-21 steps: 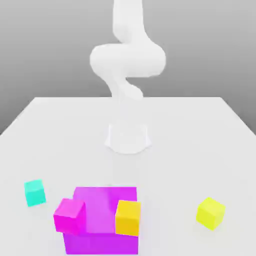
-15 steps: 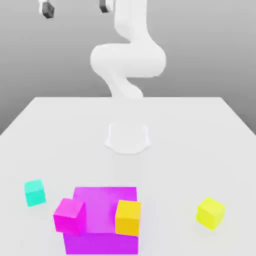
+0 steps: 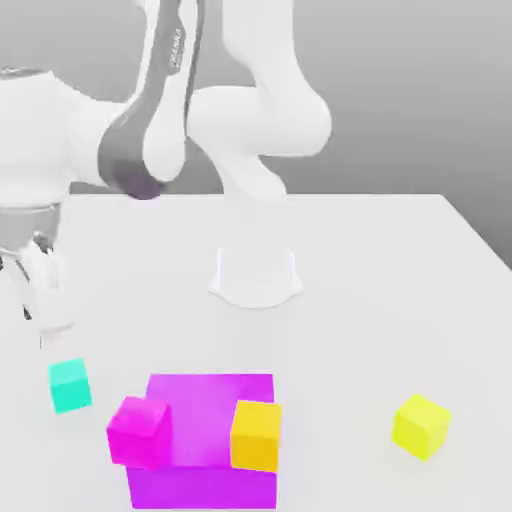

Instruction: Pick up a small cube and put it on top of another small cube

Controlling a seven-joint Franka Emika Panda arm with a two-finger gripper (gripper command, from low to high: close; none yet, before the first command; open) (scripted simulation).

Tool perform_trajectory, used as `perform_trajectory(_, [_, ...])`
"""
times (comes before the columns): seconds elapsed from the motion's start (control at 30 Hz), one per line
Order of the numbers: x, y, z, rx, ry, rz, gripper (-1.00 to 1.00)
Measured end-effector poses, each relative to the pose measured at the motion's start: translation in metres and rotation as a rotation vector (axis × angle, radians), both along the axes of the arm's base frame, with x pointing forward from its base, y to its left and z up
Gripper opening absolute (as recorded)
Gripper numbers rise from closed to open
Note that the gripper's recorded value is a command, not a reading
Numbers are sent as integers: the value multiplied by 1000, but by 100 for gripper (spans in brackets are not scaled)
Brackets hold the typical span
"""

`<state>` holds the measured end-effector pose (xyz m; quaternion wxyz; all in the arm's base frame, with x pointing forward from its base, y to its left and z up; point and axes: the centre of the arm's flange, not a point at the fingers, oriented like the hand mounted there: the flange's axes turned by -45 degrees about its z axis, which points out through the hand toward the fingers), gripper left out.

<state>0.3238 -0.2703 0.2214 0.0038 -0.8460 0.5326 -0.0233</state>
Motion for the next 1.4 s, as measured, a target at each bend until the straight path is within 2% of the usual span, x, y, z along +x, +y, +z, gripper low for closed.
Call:
perform_trajectory(0.07, [-13, -2, -29, 14, 32, -39, 0])
perform_trajectory(0.23, [-17, -2, -84, 18, 43, -50, 0])
perform_trajectory(0.27, [-18, -1, -90, 18, 43, -51, -100])
perform_trajectory(0.5, [-18, -1, -89, 18, 43, -51, -100])
perform_trajectory(0.73, [-20, -5, -29, 28, 42, -49, -100])
perform_trajectory(0.8, [8, 13, -15, 48, 36, 55, -100])
perform_trajectory(0.9, [74, 86, 15, 61, 31, 322, -100])
perform_trajectory(1.0, [118, 157, 51, 63, 31, 551, -100])
perform_trajectory(1.13, [146, 267, 93, 23, 44, 829, -100])
perform_trajectory(1.27, [149, 273, 50, 2, 47, 839, -100])
perform_trajectory(1.3, [149, 272, 41, 1, 47, 837, 100])
perform_trajectory(1.4, [149, 272, 41, 1, 47, 837, 100])
